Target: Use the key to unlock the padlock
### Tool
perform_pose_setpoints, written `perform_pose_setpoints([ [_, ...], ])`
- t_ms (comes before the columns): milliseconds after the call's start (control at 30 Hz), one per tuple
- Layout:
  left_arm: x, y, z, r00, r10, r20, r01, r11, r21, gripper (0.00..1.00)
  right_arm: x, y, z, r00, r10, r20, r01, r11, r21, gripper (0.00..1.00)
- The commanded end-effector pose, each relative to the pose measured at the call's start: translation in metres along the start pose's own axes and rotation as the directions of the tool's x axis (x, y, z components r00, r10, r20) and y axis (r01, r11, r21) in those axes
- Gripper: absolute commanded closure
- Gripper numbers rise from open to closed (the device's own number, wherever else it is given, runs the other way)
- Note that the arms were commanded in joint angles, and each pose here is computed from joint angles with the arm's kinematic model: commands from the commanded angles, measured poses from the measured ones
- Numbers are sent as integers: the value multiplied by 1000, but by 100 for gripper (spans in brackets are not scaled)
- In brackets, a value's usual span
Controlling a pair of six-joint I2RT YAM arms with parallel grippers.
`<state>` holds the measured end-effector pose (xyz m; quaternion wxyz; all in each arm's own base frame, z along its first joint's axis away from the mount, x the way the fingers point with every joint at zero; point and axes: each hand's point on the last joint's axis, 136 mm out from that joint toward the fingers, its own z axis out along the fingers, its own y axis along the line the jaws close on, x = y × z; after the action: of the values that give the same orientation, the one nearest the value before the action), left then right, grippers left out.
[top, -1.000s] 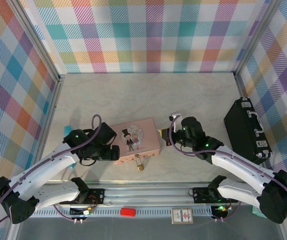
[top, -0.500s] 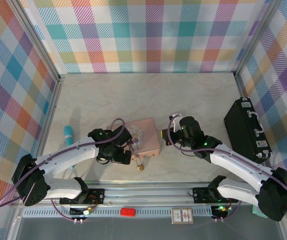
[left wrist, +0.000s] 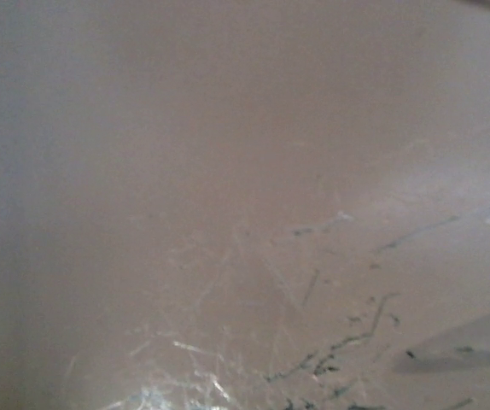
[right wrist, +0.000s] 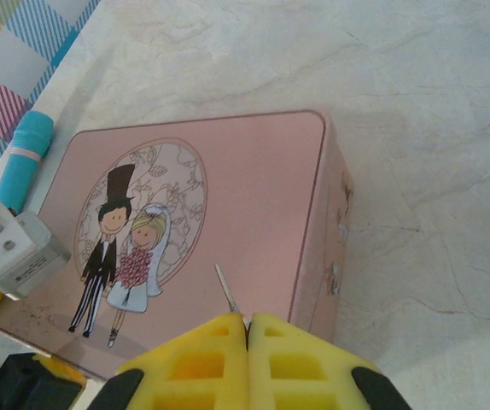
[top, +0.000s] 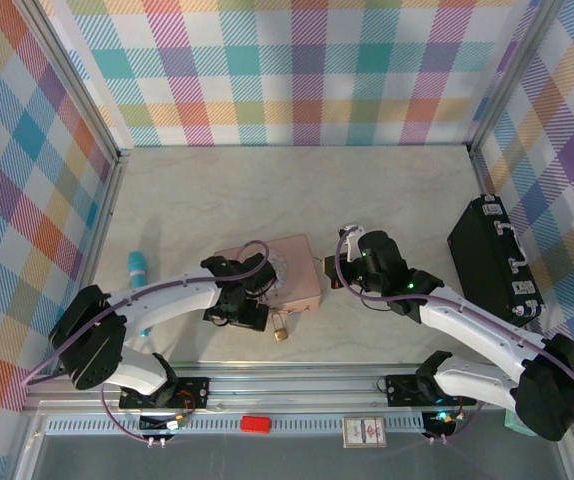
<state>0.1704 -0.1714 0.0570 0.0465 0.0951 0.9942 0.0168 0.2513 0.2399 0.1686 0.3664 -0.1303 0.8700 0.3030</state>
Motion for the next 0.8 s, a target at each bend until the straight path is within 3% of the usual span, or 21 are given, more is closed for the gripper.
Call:
perform_pose_setpoints([
  [0, -41, -19, 4, 992, -12, 128, 8, 1000, 26, 10, -12, 3, -3, 1000, 20, 22, -20, 1000, 6, 100],
  [300, -84, -6, 4, 967, -105, 234, 106, 994, 6, 10, -8, 0, -4, 999, 40, 22, -40, 999, 10, 100],
  [767, -177, 6, 5, 913, -208, 351, 174, 977, 126, 10, 4, -7, 0, 992, 130, 11, -130, 991, 22, 100],
])
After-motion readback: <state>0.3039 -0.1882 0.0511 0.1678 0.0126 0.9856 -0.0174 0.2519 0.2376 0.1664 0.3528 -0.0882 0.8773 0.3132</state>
